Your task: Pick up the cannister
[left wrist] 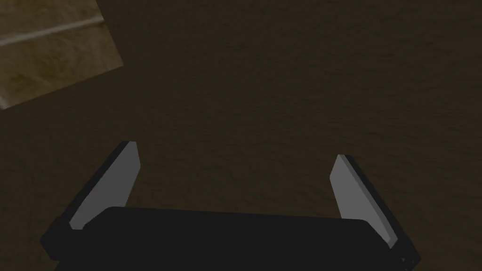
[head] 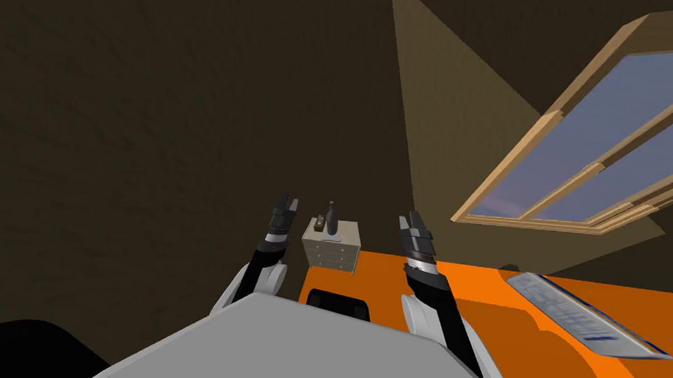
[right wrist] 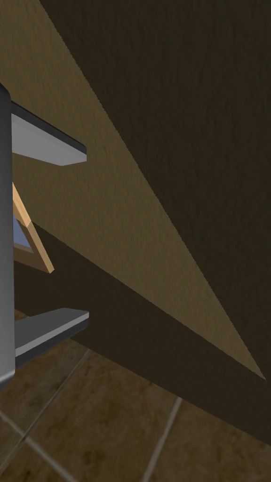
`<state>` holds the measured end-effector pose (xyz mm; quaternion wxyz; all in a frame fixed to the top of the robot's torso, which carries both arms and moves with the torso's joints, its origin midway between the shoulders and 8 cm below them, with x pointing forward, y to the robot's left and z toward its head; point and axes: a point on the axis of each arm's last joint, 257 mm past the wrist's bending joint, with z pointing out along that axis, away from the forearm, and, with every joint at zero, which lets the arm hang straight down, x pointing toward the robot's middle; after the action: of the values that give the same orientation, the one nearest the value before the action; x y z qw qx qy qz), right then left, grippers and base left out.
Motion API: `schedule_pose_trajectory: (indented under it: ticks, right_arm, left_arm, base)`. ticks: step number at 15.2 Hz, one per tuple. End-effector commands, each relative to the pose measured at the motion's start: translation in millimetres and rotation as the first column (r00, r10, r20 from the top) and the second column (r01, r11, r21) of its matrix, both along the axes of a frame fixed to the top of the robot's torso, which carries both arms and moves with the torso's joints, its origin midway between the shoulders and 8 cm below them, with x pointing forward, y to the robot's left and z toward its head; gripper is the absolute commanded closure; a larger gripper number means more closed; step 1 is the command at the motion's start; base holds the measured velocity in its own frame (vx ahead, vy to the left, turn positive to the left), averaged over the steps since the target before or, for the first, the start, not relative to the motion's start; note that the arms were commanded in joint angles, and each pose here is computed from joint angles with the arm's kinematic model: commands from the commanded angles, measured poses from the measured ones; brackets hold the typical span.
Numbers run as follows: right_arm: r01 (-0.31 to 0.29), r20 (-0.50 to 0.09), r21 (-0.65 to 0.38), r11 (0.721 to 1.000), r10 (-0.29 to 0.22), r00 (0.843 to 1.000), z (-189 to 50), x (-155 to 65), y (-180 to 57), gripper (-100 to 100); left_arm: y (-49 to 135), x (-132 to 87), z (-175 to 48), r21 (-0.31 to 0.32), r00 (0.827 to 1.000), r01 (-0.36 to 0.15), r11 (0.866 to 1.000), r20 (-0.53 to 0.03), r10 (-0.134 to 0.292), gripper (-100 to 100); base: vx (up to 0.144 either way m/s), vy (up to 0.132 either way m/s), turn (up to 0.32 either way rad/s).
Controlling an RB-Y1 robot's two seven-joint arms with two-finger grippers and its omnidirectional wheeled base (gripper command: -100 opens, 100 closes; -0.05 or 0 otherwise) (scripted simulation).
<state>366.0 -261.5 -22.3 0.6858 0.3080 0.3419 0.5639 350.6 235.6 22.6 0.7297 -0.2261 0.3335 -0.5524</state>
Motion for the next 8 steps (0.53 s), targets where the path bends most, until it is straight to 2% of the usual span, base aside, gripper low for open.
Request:
schedule_pose_trajectory:
  ticks: [1,5,6,8]
  right_arm:
    - [0.000,0.000,0.000,1.000,0.000,1.000,0,0,0,0]
    - [0.000,0.000,0.000,1.000,0.000,1.000,0,0,0,0]
    - [0.000,0.000,0.000,1.000,0.000,1.000,0,0,0,0]
    - [0.000,0.000,0.000,1.000,0.000,1.000,0,0,0,0]
  left_arm:
    - [-3.5,5,-9,0.028,0.999,0.017,0.999,-0.029,-0.017,-100]
    - [-9.1,21,-40,0.086,0.991,0.058,0.995,-0.126,-0.047,-100]
    - [-9.1,21,-40,0.086,0.991,0.058,0.995,-0.126,-0.047,-100]
    - [-10.2,31,-63,0.121,0.979,0.081,0.989,-0.194,-0.056,-100]
  base:
    - [-0.001,-0.014,-0.063]
    - [0.001,-0.050,-0.113]
    - [0.004,-0.053,-0.089]
    - [0.005,-0.050,-0.117]
